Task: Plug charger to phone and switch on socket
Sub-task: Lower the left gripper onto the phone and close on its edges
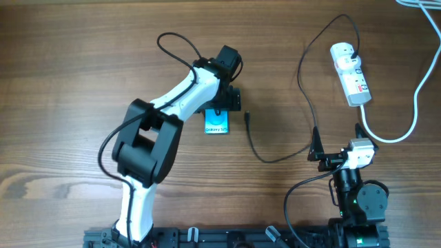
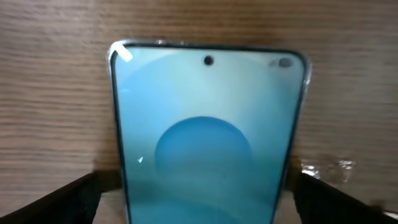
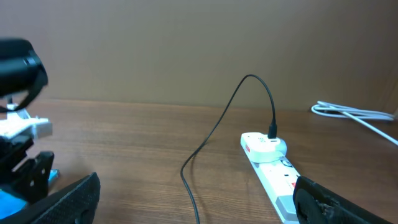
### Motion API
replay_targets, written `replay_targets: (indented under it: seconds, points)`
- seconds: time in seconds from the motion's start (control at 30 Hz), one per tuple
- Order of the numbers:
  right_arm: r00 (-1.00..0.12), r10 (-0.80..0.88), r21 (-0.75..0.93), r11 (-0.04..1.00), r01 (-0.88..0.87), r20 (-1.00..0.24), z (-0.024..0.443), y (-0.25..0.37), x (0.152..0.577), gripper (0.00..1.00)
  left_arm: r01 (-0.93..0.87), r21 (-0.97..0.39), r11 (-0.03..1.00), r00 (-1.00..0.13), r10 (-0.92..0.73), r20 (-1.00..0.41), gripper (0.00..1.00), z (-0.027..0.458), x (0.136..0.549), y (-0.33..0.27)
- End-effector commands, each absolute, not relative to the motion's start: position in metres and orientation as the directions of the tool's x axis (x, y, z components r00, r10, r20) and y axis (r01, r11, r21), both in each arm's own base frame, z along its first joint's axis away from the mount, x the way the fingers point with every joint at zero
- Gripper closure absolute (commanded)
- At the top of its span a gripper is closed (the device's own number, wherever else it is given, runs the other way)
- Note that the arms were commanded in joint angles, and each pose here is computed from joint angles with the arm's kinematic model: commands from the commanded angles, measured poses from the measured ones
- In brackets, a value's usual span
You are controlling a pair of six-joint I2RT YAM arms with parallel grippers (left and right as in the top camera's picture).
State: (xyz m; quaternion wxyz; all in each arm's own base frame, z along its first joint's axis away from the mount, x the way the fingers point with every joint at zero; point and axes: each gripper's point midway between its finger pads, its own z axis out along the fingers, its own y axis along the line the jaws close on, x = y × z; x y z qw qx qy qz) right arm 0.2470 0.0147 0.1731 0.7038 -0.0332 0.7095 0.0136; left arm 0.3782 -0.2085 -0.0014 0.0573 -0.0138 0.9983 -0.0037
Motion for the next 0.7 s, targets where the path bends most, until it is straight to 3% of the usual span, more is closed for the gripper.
replay_targets:
  seconds: [0.0,0.67]
  points:
    - [0.002,-0.023,-0.023,0.997,-0.069,-1.0,0.175,0.015,0.247,0.0,-0.007,0.008,1.0,-0.998,-0.006,-0.057,0.0,-0.024,0.366,-0.211]
    - [0.002,-0.023,-0.023,0.997,-0.069,-1.0,0.175,0.015,0.247,0.0,-0.005,-0.002,1.0,-1.0,-0.005,0.0,0.0,-0.026,0.353,-0.213]
